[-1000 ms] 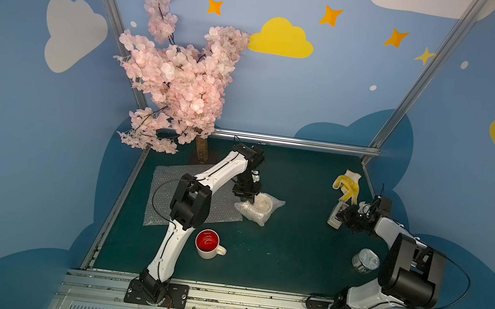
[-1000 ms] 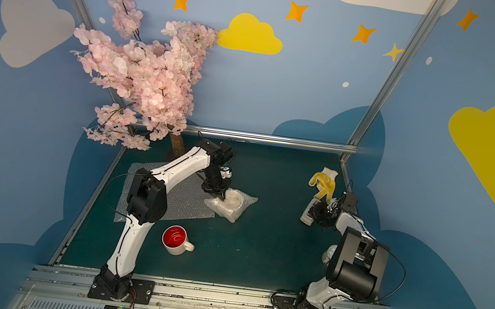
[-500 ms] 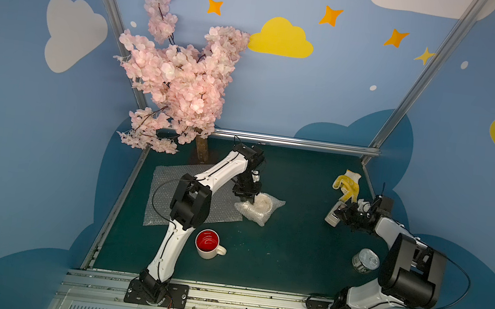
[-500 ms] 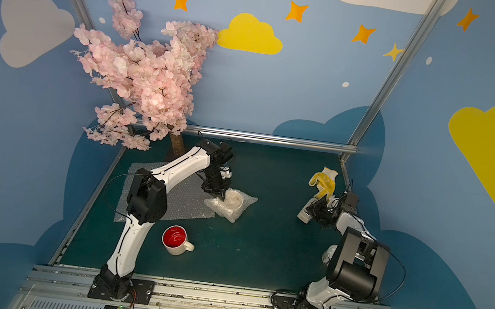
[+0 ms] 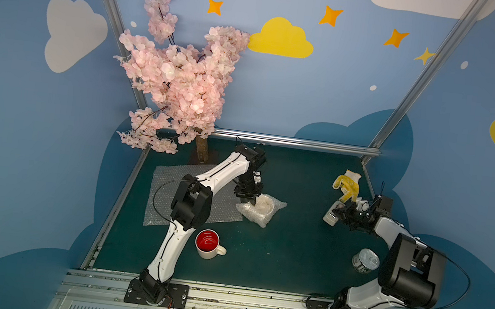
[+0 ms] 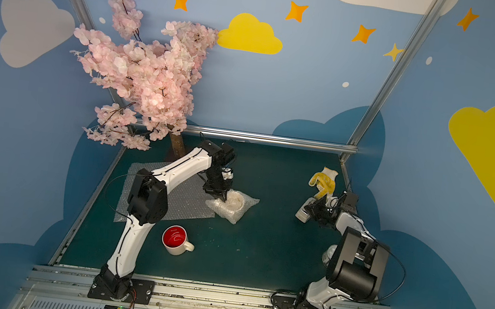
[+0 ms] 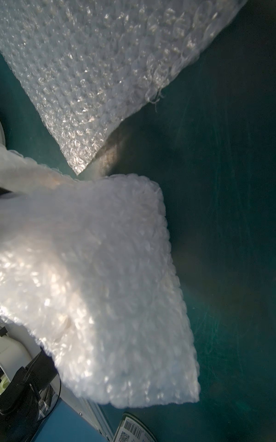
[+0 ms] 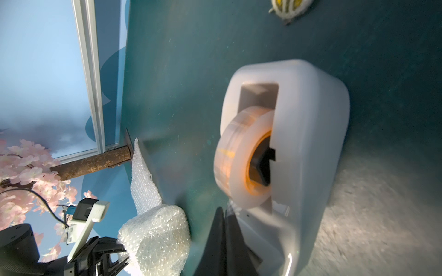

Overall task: Wrap mugs in bubble wrap
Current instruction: Tear off the tape using the Tape Cutter.

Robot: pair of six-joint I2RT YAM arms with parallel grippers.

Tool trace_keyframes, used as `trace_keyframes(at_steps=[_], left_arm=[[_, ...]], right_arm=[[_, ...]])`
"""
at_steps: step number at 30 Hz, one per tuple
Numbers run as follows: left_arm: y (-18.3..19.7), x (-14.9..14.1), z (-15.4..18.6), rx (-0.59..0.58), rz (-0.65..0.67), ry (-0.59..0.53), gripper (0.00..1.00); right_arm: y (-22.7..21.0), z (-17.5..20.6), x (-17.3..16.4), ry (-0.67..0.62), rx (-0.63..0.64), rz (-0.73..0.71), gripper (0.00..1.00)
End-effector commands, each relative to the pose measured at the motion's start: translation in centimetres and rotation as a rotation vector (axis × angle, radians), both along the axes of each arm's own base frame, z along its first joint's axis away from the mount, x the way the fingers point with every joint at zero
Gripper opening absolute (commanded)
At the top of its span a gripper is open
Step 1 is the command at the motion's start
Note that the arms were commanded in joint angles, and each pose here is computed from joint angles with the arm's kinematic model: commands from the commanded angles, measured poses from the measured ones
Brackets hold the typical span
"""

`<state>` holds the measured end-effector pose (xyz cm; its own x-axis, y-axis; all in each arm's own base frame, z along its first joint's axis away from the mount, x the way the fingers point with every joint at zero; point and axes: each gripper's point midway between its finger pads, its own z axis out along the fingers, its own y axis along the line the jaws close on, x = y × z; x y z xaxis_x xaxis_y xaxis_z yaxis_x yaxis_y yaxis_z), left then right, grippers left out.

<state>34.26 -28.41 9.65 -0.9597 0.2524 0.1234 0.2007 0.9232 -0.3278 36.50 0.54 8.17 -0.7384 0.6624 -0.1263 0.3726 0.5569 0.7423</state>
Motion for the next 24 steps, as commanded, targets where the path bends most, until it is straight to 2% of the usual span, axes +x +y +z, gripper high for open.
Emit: trace_keyframes(at_steps=[1,9,13,24], left_arm=[[-0.9,-0.6,0.7,-0.046,-0.008,0.018,0.03],[-1.1,-0.5,0.8,-0.058,-0.005,0.015,0.03],[-1.1,-0.6,0.7,-0.056,-0.003,0.018,0.03],[-1.1,-0.6,0.7,-0.054,-0.006,0.017,0.03]], right_arm=[[1.0,2.0,0.6,-0.079,0.023,0.052,0.0],[1.7,2.3,1.0,-0.091,0.113,0.074,0.0],[2.0,1.3,0.8,-0.065,0.068,0.099,0.0],[3.0,1.6,-0.8,-0.053,0.097,0.154,0.0]])
